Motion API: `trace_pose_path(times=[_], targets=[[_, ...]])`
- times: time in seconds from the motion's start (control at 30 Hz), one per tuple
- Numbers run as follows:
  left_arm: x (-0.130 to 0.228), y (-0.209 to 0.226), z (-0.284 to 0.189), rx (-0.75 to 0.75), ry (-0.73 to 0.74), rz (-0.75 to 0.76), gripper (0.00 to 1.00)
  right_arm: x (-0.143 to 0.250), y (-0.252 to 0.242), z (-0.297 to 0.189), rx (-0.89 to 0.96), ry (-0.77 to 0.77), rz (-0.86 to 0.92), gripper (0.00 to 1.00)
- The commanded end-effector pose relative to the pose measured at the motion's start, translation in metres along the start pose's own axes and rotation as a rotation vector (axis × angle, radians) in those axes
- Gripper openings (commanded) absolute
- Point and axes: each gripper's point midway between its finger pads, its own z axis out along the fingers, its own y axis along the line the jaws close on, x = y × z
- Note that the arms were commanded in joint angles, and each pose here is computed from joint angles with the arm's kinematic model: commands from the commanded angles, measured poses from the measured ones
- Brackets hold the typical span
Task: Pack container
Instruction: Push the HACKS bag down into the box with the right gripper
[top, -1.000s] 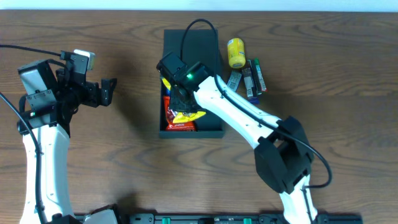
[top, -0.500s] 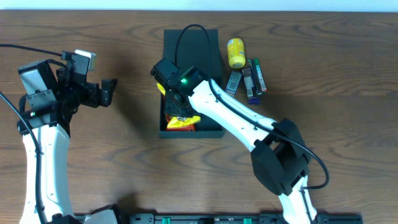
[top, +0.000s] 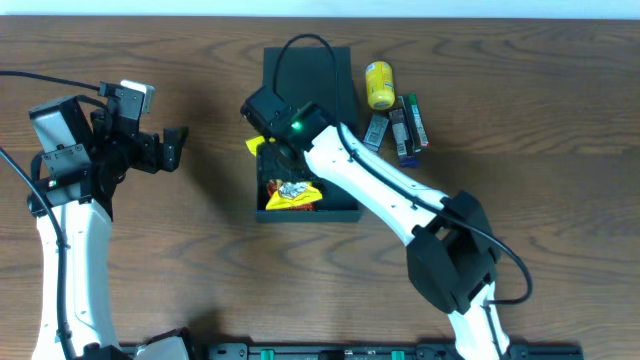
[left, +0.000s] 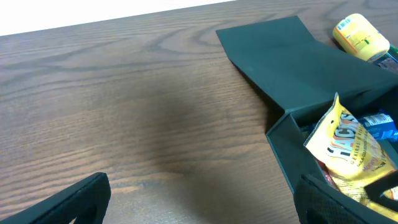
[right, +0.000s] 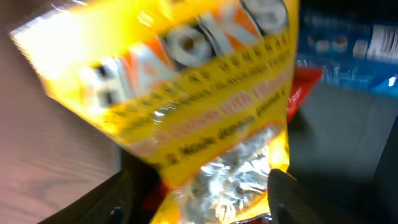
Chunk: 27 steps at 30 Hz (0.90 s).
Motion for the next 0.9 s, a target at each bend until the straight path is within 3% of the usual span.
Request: trace_pose_path(times=[0.0,0.07,0.1,0.13,0.2,0.43,0.87], targets=[[-0.009,0.003,-0.004,-0.004,-0.018,0.028,0.95,-0.026,0.011,-0.052,-0.08,-0.115,-0.083,0.65],[-0.009,0.003,-0.004,-0.004,-0.018,0.028,0.95,-0.033,0.014,-0.066,-0.097,-0.153,-0.136,0.59],[-0.009,0.003,-0.004,-0.004,-0.018,0.028,0.95,-0.035,0.014,-0.07,-0.099,-0.169,-0.171,0.52],[-0.009,0.003,-0.004,-0.004,-0.018,0.028,0.95,-0.036,0.015,-0.073,-0.099,-0.176,-0.206,0.4],[-0.009,0.003,-0.004,-0.004,-0.018,0.028,0.95,-0.034,0.013,-0.071,-0.087,-0.172,-0.261,0.03],[-0.009,0.003,-0.004,-0.004,-0.018,0.028,0.95,-0.005,0.002,-0.03,-0.068,-0.041,-0.361,0.01],[-0.008,0.002,-0.004,-0.002,-0.015,0.021,0.95,0.013,-0.006,0.051,-0.081,0.033,-0.369,0.01]])
